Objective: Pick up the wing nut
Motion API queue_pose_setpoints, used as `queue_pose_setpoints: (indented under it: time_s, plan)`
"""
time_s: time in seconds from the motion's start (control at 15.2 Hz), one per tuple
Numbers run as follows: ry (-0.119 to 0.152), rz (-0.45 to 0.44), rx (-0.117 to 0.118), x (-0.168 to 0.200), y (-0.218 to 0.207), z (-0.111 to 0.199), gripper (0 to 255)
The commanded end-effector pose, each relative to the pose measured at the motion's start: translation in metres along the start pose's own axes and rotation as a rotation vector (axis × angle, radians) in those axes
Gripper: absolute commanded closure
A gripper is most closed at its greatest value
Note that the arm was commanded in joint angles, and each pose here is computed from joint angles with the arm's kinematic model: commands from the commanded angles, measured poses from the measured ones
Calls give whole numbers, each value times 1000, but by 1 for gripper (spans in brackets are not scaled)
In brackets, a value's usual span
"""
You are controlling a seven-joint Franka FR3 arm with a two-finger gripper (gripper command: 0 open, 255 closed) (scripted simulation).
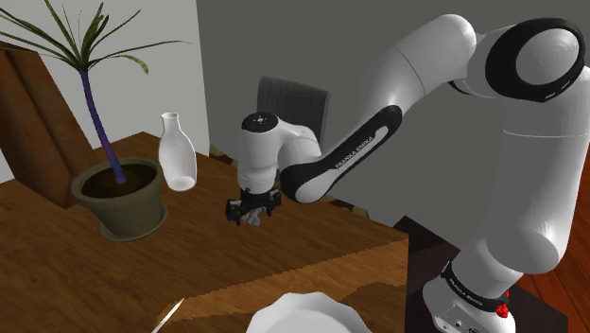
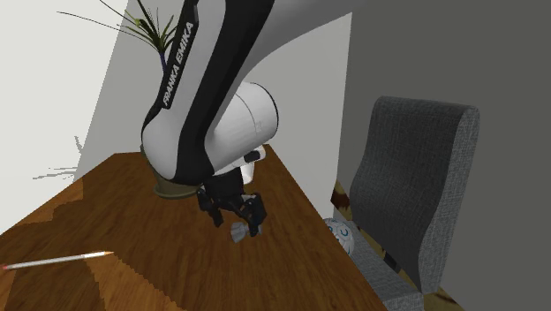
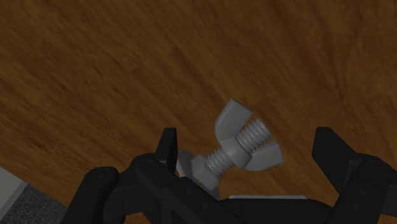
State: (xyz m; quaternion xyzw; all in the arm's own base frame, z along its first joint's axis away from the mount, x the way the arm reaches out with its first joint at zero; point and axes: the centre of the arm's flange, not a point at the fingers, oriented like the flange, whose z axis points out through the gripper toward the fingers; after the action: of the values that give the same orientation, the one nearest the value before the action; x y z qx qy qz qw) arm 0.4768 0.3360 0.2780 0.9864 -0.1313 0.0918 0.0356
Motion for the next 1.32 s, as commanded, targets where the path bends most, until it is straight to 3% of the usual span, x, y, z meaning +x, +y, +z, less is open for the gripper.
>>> queue_pose_setpoints:
  time_s: [0.0, 0.07, 0.13, 0.73, 1.25]
  plan:
    - [0, 0, 0, -1, -1, 9, 0]
    - [0, 0, 0, -1, -1, 9, 0]
    - [0, 0, 0, 0, -1, 8, 255]
    - [0, 0, 0, -1, -1, 9, 255]
    - [0, 0, 0, 7, 1, -33, 255]
